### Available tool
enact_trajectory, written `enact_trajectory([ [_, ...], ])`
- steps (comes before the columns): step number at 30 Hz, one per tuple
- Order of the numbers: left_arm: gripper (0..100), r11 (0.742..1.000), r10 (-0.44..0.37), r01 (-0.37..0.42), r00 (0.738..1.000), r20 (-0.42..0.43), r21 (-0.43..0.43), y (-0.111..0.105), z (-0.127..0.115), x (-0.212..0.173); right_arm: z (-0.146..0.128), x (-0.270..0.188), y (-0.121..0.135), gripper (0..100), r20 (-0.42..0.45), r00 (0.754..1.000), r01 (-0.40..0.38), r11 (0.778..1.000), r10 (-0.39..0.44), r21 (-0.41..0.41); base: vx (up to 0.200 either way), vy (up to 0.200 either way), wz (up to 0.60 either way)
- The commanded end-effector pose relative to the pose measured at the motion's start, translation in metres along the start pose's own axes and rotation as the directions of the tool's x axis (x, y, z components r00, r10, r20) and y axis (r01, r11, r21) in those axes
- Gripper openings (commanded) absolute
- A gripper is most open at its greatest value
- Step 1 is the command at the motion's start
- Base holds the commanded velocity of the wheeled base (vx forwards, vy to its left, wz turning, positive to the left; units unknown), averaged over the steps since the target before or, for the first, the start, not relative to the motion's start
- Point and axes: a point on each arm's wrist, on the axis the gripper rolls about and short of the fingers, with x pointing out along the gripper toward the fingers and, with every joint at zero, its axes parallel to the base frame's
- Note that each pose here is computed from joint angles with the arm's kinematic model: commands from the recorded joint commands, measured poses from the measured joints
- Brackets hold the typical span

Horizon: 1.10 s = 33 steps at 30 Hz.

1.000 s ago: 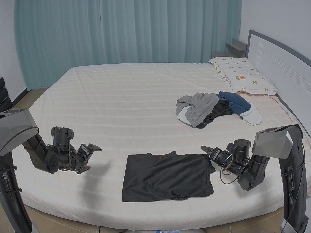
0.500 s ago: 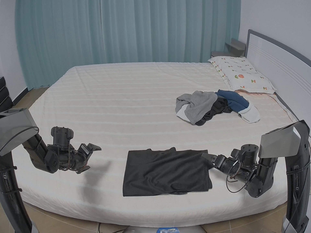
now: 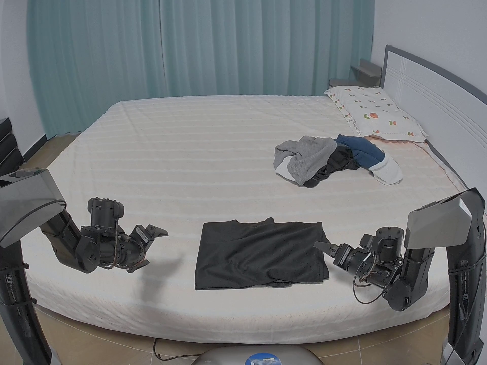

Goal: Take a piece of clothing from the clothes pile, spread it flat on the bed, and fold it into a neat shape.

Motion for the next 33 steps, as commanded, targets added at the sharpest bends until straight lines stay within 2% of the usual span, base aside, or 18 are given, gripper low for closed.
enact_trajectory([
  [1, 100, 1.0, -0.003, 0.003, 1.0, -0.01, 0.021, -0.006, -0.009, 0.003, -0.002, 0.001, 0.001, 100, -0.001, 1.0, -0.007, 1.0, 0.007, -0.003, 0.0, -0.2, 0.0],
  [4, 100, 0.999, -0.01, 0.01, 1.0, -0.012, 0.036, -0.015, -0.013, 0.008, -0.003, 0.002, 0.003, 100, -0.004, 1.0, -0.012, 1.0, 0.012, -0.006, 0.0, -0.2, 0.0],
  [8, 100, 0.999, -0.006, 0.007, 1.0, -0.024, 0.033, -0.016, -0.018, 0.013, -0.006, 0.005, 0.001, 100, -0.011, 1.0, -0.007, 1.0, 0.007, -0.005, 0.0, -0.2, 0.0],
  [14, 100, 0.998, 0.018, -0.02, 0.999, 0.03, 0.051, -0.022, -0.019, 0.028, -0.01, 0.01, 0.011, 100, -0.009, 0.999, -0.032, 0.999, 0.032, -0.014, 0.0, -0.2, 0.0],
  [19, 100, 0.995, -0.04, 0.033, 0.997, 0.072, 0.096, -0.05, -0.007, 0.039, -0.012, 0.019, 0.012, 100, 0.028, 1.0, -0.013, 1.0, 0.014, -0.026, 0.0, -0.2, 0.0],
  [22, 100, 0.988, -0.037, 0.027, 0.997, 0.065, 0.154, -0.064, -0.004, 0.056, -0.003, 0.025, 0.016, 100, 0.056, 0.998, -0.025, 0.999, 0.027, -0.03, 0.0, 0.0, 0.0],
  [25, 100, 0.985, -0.017, 0.007, 0.998, 0.056, 0.173, -0.068, -0.005, 0.081, 0.007, 0.031, 0.023, 100, 0.056, 0.998, -0.017, 0.999, 0.018, -0.029, 0.0, 0.0, 0.0],
  [28, 100, 0.984, 0.009, -0.033, 0.991, 0.134, 0.177, -0.069, 0.001, 0.104, 0.011, 0.043, 0.026, 100, 0.031, 1.0, 0.005, 1.0, -0.004, -0.024, 0.0, 0.0, 0.0],
  [33, 100, 0.981, 0.04, -0.077, 0.979, 0.202, 0.177, -0.059, 0.014, 0.118, 0.015, 0.065, 0.032, 100, 0.027, 1.0, -0.007, 1.0, 0.008, -0.03, 0.0, 0.0, 0.0],
])
